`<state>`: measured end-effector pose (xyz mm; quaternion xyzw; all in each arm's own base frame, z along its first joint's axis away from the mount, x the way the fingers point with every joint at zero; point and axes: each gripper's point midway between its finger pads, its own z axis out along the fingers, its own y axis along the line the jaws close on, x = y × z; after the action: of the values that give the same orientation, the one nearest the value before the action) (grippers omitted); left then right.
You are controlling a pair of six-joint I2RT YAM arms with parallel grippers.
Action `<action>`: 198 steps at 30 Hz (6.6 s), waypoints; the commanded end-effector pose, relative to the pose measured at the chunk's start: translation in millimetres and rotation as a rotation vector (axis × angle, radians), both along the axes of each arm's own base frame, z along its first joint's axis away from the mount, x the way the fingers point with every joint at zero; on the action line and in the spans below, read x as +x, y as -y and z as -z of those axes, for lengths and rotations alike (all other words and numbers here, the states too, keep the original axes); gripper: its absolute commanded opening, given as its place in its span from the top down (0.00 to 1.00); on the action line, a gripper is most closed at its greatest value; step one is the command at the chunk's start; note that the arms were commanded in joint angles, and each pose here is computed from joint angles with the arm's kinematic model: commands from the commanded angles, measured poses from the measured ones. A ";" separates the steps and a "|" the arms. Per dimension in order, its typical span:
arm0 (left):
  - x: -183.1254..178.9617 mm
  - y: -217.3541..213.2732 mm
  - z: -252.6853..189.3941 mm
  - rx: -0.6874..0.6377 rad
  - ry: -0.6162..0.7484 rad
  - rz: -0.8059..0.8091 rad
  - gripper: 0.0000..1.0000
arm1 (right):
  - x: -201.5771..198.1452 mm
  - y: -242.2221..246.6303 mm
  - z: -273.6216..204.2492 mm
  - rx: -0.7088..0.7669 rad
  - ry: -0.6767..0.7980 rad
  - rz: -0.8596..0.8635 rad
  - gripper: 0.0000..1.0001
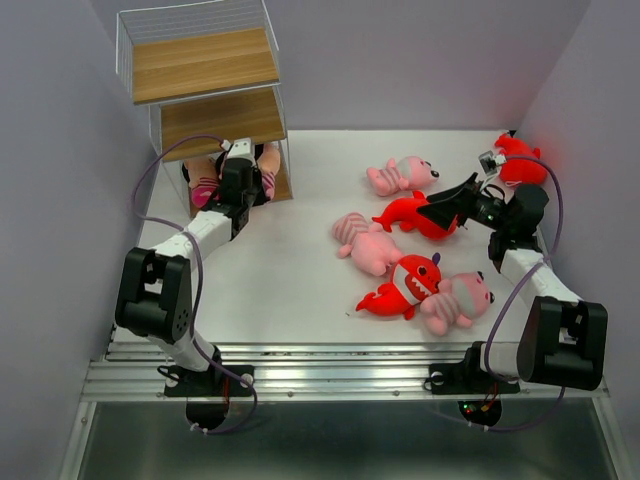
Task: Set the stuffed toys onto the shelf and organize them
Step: Place the stuffed toy onto shelf
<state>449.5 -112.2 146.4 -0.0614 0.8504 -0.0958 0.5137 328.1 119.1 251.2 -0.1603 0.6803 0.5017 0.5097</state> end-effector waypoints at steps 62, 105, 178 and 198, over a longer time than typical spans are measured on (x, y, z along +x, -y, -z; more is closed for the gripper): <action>65.6 2.9 8.6 0.010 0.067 -0.074 0.61 | 3.4 8.9 -0.4 0.007 0.022 -0.010 0.00; 59.4 7.2 4.6 -0.006 0.048 -0.045 0.01 | 4.7 16.7 -0.1 0.027 0.011 0.005 0.00; -130.4 2.6 -113.6 -0.414 0.553 0.119 0.23 | 6.1 36.6 51.8 -0.332 0.058 -0.033 0.00; 19.4 16.5 -27.2 -0.197 0.438 -0.011 0.23 | 2.6 33.9 51.6 -0.323 0.064 -0.065 0.00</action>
<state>447.0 -127.4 128.6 -0.1015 0.7537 -0.1873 0.6217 330.4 84.9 189.3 -0.2609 0.7450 0.3948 0.4702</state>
